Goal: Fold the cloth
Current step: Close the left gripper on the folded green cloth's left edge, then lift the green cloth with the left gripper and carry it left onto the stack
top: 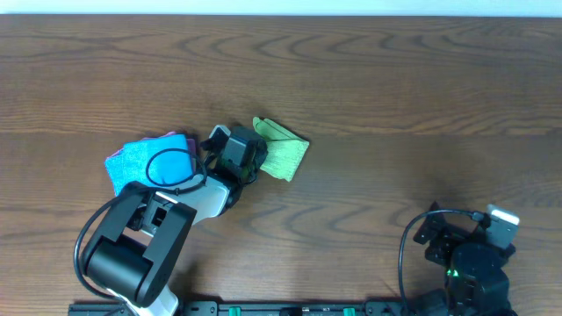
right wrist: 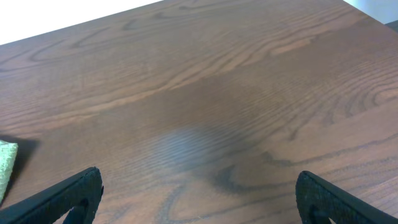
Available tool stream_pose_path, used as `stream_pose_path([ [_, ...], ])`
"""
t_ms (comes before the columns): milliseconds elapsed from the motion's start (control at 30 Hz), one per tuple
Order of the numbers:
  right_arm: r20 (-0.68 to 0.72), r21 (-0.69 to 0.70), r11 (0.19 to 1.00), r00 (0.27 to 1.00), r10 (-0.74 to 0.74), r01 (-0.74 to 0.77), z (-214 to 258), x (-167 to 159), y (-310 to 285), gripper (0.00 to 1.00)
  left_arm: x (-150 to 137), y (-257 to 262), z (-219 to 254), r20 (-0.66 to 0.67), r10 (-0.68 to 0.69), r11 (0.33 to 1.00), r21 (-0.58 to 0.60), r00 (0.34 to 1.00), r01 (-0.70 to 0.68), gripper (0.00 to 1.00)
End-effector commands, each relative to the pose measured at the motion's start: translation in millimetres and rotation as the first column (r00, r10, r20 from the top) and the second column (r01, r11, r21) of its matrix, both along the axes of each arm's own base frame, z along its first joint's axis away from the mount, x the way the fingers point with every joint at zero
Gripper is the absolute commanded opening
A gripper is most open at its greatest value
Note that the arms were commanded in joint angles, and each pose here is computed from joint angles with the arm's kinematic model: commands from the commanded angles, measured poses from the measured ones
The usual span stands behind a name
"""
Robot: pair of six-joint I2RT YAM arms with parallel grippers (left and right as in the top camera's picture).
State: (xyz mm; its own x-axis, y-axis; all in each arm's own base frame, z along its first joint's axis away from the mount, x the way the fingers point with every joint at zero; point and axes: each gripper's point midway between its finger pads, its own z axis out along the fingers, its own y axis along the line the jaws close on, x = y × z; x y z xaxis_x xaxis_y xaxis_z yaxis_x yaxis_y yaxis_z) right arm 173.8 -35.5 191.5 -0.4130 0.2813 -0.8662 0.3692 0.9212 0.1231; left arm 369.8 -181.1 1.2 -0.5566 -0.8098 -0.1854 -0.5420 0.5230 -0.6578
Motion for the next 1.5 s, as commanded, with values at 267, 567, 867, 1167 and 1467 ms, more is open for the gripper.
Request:
stream_pose_path([
  [267, 0.009, 0.007, 1.000, 1.000, -0.025, 0.025, -0.2, -1.0, -3.3, 0.99, 6.3, -20.4, 31.6, 0.057, -0.219, 0.974, 0.070, 0.974, 0.215, 0.05],
  [567, 0.009, 0.007, 1.000, 1.000, -0.025, 0.025, -0.2, -1.0, -3.3, 0.99, 7.5, -16.8, 68.7, 0.049, -0.252, 0.961, 0.133, 0.967, 0.244, 0.06],
  [867, 0.009, 0.007, 1.000, 1.000, -0.025, 0.025, -0.2, -1.0, -3.3, 0.99, 2.7, -6.4, 94.3, 0.068, -0.257, 0.957, 0.154, 0.964, 0.244, 0.06],
  [1167, 0.009, 0.007, 1.000, 1.000, -0.025, 0.025, -0.2, -1.0, -3.3, 0.99, -8.4, 38.1, 126.1, 0.072, -0.200, 0.961, 0.208, 0.977, 0.181, 0.06],
  [1467, 0.009, 0.007, 1.000, 1.000, -0.025, 0.025, -0.2, -1.0, -3.3, 0.99, -24.3, 84.7, 157.9, 0.092, -0.122, 0.968, 0.229, 0.988, 0.098, 0.06],
])
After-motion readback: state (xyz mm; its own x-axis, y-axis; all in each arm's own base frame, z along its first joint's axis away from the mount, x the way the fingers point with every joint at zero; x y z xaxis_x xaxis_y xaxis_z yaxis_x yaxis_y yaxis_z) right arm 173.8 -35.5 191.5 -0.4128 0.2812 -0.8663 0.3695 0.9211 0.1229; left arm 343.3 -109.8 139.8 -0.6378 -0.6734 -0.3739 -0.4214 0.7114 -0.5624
